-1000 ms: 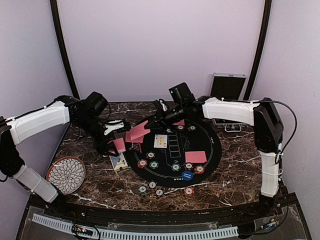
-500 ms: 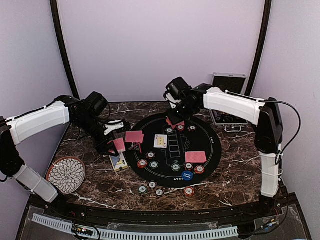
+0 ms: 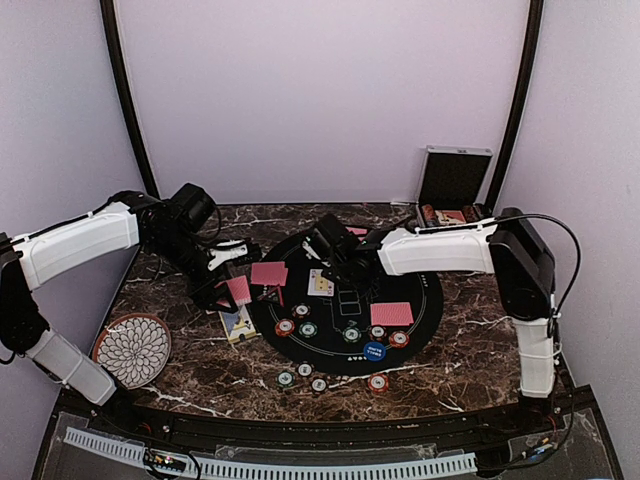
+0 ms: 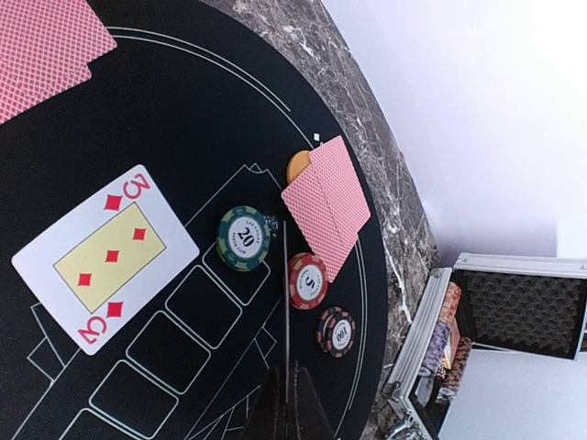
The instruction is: Distribute texas hold em gaming equipment
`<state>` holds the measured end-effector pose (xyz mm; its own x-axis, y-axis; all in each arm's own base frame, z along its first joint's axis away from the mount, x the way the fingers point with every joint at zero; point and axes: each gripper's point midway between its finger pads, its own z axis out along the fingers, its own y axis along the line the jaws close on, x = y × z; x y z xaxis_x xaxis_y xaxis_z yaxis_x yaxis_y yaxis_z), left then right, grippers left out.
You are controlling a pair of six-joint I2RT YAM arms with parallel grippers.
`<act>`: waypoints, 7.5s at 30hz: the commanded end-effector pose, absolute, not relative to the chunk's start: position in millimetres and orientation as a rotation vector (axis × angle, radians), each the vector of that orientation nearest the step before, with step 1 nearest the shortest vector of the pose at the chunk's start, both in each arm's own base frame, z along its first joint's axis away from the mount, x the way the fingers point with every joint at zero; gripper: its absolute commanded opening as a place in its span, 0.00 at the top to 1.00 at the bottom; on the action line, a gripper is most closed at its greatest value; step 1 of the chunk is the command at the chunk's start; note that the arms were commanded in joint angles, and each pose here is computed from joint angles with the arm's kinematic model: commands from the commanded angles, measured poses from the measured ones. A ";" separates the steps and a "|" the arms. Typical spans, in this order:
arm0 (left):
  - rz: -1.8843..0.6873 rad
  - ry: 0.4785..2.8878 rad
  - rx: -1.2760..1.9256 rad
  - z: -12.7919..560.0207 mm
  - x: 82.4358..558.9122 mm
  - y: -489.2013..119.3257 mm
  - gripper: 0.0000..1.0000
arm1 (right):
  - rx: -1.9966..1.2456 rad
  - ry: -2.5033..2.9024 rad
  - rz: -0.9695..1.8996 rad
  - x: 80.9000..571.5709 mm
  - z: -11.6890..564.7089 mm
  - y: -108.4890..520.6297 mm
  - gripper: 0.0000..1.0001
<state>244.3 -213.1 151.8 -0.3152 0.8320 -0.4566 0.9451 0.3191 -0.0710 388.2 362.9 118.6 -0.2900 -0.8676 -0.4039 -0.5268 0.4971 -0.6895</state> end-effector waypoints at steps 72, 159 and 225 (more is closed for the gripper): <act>-0.495 2.216 1.593 169.8 236.8 -212.0 1.00 | -0.545 2.614 1.016 301.3 43.5 402.5 0.81; -0.478 2.205 1.600 172.2 236.7 -210.2 1.00 | -0.266 2.439 1.089 410.7 96.4 387.7 0.64; -0.478 2.156 1.579 180.9 248.5 -218.8 1.00 | -0.422 2.464 2.179 249.1 144.3 567.1 0.26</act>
<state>244.7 -214.0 162.2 -0.2955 0.8291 -0.4747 0.9499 0.3078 -0.0537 239.8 580.7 144.6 -0.9431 -0.3315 -0.0262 -0.0578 0.0858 0.9946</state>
